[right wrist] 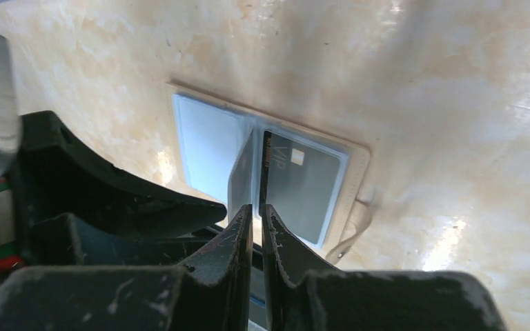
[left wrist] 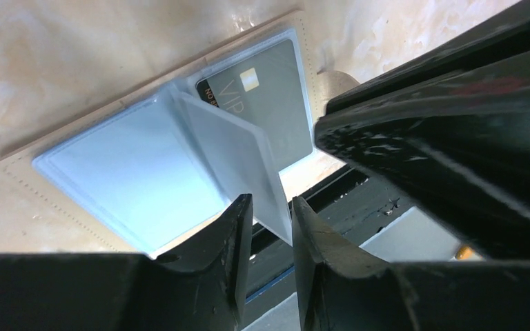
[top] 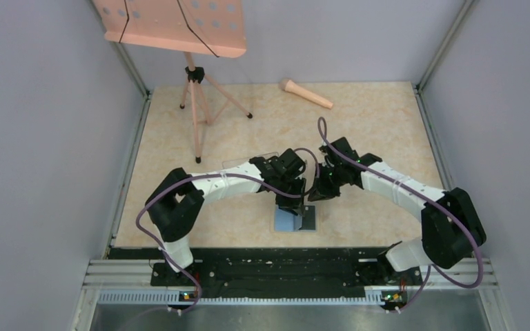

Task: Put the credit cards into the card holder
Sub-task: Insert the credit card into the card holder.

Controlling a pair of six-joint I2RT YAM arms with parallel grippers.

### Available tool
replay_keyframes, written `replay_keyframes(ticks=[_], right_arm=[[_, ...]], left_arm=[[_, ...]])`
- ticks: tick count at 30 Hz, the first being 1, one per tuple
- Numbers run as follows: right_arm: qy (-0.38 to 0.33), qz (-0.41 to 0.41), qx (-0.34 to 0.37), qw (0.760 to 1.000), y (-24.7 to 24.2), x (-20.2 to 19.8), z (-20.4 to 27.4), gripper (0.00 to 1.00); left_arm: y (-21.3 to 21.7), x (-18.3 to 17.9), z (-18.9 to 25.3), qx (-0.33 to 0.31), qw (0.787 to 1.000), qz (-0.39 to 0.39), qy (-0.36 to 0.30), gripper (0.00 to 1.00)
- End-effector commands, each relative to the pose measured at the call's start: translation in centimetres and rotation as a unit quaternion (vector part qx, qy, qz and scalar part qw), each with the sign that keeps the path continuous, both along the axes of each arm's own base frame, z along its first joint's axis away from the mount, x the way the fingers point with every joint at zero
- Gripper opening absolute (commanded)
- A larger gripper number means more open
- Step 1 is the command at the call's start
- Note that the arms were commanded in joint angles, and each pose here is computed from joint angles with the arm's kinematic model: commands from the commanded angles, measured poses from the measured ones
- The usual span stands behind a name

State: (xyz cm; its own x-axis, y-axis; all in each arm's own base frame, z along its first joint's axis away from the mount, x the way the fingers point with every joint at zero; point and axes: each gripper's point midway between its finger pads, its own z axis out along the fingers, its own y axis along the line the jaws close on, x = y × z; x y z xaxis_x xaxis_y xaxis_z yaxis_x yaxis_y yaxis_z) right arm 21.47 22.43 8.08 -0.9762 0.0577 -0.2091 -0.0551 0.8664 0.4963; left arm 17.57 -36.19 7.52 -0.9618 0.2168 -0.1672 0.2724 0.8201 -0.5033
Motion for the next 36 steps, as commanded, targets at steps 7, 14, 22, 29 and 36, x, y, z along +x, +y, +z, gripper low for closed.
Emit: replay_keyframes(ticks=[7,14,22,29,36], right_arm=[[-0.018,-0.002,0.015,1.0,-1.1,1.2,1.5,0.1],[-0.024,0.004,0.017,1.0,-0.5,2.2,2.0,0.11],[-0.03,0.027,0.024,0.999,1.1,4.8,2.4,0.14],[-0.042,0.037,0.045,0.997,3.9,8.9,2.7,0.3],[-0.039,0.056,0.089,0.994,7.4,12.5,3.0,0.39]], left_arm=[[-3.7,1.2,2.8,-0.078,0.996,-0.021,-0.023,0.41],[-5.5,2.4,6.7,-0.154,0.986,-0.03,-0.063,0.52],[-1.1,6.1,8.2,-0.168,0.982,0.036,-0.083,0.53],[6.9,10.3,7.0,-0.185,0.97,0.145,-0.06,0.54],[13.1,13.1,4.1,-0.134,0.964,0.229,-0.022,0.5]])
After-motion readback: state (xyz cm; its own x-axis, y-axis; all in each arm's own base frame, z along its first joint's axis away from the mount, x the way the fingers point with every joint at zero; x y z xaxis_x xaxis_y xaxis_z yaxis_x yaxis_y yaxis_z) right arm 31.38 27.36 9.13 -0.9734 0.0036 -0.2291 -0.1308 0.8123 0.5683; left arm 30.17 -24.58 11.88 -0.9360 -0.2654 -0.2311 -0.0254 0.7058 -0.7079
